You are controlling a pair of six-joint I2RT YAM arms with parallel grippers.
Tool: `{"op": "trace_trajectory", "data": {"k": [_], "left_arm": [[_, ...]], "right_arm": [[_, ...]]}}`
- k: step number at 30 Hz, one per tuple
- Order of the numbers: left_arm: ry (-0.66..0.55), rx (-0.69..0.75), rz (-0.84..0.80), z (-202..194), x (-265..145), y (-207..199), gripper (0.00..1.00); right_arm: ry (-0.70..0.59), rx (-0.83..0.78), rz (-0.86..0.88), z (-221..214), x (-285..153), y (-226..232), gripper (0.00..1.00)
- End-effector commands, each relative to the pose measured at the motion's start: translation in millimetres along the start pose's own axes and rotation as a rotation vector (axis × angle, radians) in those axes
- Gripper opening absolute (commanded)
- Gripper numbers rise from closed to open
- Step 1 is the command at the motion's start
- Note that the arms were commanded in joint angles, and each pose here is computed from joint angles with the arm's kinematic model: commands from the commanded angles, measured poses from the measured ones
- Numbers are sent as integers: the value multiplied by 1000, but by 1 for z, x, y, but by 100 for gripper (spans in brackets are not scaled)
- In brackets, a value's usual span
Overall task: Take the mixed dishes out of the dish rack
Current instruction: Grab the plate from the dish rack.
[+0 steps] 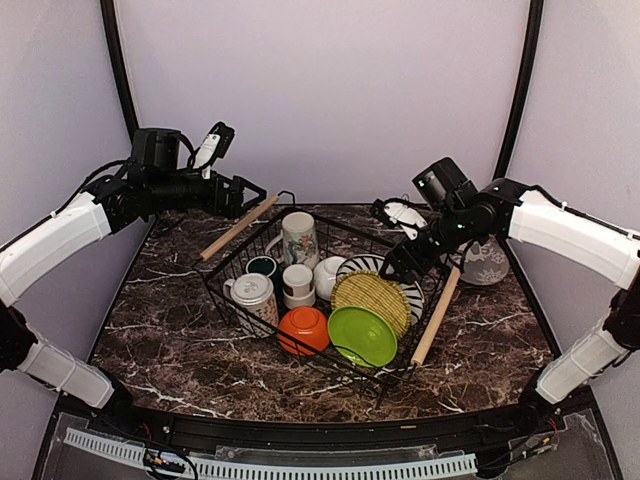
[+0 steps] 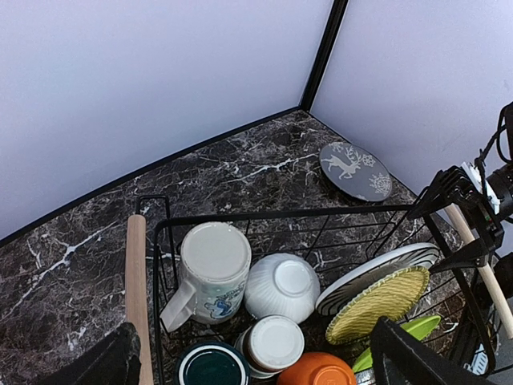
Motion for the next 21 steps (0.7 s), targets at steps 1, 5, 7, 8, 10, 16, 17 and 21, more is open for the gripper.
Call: {"op": "trace_trajectory", "data": {"k": [1,5,7,8,10,16,17,21], "left_arm": [[-5,-3,-12,-1,1,-2,99],[-4,-4,-15,-1,1,-2,99],[-3,-5,-15,-1,1,-2,99],[-3,-5,-15,-1,1,-2,99],[-5,-5,-17,-1,1,-2,99],[-4,-4,-16,-1,1,-2,99],[-4,-5,-16,-1,1,-2,99],[-4,-5,-18,-1,1,-2,99]], "right_arm": [[-16,-39,-55,7,-6,-1,75],[9,-49,-71,6,1,-3,61],[8,-54,-74,7,2,-3,54],[8,-56,-69,8,3,-3,52],[12,-63,-60,8,6,-3,49],[52,-76,-48,8,22,-3,38],[55,-77,-43,8,23,-3,37],[71,-84,-16,8,31,-3,31]]}}
Point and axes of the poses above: each gripper's point midway between its finger pads, its own x axis out along the fingers, its own y axis along the line the jaws close on, z = x × y, the point moved 10 cm from there along -x, back along the fingers, and after that the axes turned 8 degrees about x, right-handed, at the moved point
